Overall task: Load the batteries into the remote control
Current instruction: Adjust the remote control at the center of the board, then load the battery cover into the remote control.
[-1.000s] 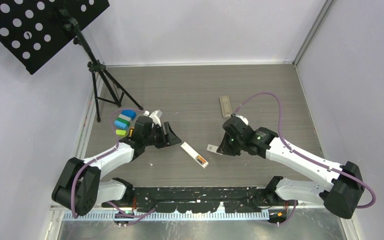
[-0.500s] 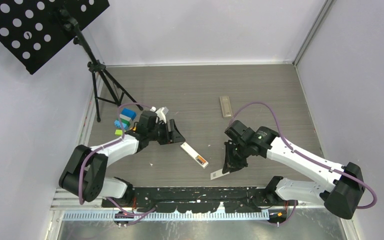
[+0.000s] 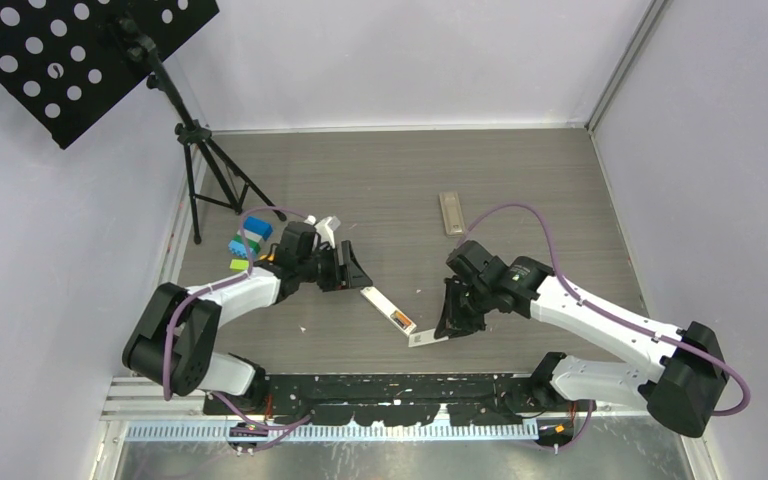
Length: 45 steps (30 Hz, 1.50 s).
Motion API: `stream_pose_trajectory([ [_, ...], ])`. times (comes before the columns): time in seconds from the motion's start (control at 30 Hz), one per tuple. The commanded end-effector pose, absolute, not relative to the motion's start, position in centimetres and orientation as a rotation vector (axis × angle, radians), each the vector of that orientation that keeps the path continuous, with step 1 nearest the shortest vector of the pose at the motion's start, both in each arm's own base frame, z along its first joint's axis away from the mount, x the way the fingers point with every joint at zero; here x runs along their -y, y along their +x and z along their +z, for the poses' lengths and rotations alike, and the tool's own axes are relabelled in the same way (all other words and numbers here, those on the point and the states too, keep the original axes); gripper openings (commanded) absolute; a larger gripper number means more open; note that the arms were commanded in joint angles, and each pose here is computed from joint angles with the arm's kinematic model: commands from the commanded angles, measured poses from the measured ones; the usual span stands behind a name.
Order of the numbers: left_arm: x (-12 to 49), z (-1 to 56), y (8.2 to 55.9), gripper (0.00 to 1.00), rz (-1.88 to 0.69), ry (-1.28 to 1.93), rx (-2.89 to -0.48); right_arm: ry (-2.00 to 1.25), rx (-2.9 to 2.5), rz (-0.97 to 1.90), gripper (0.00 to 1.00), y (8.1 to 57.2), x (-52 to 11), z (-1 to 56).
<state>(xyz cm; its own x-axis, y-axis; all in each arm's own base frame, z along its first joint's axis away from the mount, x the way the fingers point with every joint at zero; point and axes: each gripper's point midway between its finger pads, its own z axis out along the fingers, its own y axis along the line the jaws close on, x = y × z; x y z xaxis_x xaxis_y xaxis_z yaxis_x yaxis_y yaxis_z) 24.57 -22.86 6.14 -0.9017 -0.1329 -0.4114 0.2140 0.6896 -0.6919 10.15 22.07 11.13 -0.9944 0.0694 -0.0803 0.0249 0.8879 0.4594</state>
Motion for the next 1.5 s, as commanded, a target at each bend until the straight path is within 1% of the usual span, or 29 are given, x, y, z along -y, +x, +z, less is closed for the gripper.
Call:
stream_pose_trajectory([
  [0.0,23.4,7.2,25.1,0.58,-1.134,0.089,-2.402,0.094,-2.856,0.697,0.0,12.6,-22.6,11.8],
  [0.2,23.4,6.7,24.6,0.54,-1.159,0.042,-2.412,0.096,-2.811,0.666,0.0,14.5,-22.5,11.7],
  [0.4,22.5,6.1,23.8,0.5,-1.134,-0.04,-2.405,0.122,-2.725,0.696,0.0,16.8,-22.8,12.2],
  [0.63,21.3,7.1,23.3,0.5,-1.083,-0.073,-2.368,0.153,-2.635,0.679,0.0,19.3,-22.9,12.6],
  [0.7,20.9,8.0,23.2,0.53,-1.054,-0.067,-2.353,0.156,-2.606,0.671,0.0,20.0,-22.9,12.7],
  [0.87,19.4,9.6,23.4,0.66,-0.943,-0.065,-2.333,0.154,-2.549,0.621,0.0,20.9,-22.0,13.6],
  [0.93,18.7,9.9,23.5,0.69,-0.899,-0.067,-2.324,0.133,-2.508,0.643,0.0,21.2,-22.1,14.5],
  [1.03,17.8,10.1,23.8,0.76,-0.841,-0.086,-2.317,0.085,-2.42,0.789,0.01,21.3,-23.6,16.6],
  [1.13,17.4,9.7,23.9,0.8,-0.821,-0.105,-2.333,0.074,-2.338,0.876,0.01,21.8,-24.5,18.4],
  [1.23,17.5,9.5,24.1,0.9,-0.828,-0.116,-2.337,0.074,-2.284,1.025,0.0,21.9,-26.5,19.3],
  [1.37,17.7,9.8,24.3,0.98,-0.866,-0.136,-2.318,0.105,-2.332,1.242,0.0,21.4,-29.8,18.0],
  [1.47,17.5,10.1,24.5,1.0,-0.877,-0.141,-2.288,0.127,-2.382,1.293,0.0,21.4,-31.1,16.1],
])
